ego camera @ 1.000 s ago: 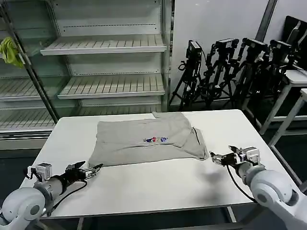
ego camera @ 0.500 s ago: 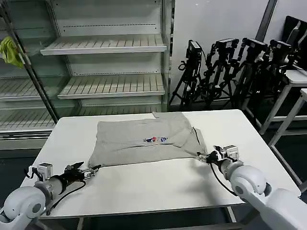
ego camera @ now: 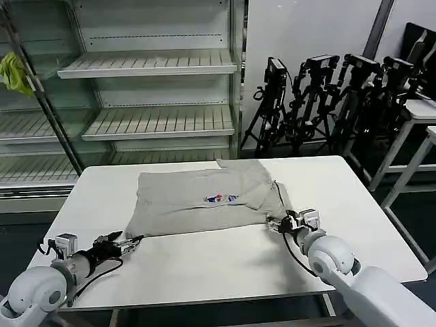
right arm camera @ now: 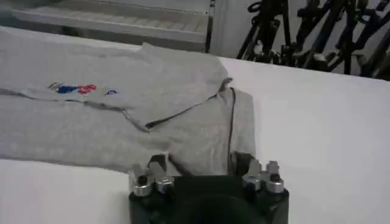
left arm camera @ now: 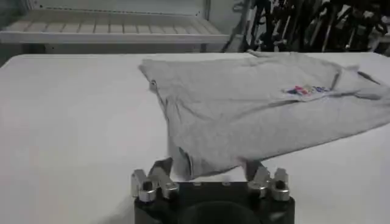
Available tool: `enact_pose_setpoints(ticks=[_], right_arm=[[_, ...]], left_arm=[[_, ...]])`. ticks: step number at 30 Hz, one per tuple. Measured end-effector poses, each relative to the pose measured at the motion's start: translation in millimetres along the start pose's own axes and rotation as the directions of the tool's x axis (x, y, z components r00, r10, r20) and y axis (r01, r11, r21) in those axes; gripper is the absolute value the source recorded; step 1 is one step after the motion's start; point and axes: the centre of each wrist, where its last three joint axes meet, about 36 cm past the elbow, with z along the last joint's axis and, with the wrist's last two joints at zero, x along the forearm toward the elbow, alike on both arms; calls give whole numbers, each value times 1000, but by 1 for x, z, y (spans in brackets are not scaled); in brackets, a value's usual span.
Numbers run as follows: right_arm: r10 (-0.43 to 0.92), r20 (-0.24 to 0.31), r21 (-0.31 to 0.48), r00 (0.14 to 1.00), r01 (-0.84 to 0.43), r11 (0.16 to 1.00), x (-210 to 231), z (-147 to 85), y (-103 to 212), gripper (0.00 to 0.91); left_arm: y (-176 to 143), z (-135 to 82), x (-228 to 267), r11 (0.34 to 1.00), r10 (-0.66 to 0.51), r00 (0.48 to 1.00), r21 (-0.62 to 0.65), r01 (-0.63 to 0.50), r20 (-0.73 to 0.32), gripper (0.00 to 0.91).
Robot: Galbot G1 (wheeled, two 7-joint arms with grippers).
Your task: Fold and organize the clothes.
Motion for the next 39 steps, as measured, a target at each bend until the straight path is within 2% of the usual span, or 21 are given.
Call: enact_pose_setpoints(ticks=[39], right_arm=[[-9,25,32,1000,8,999,24,15,-8,0]], left_arm=[[-16,10,8,999,26,1000,-36,-25,7,40]])
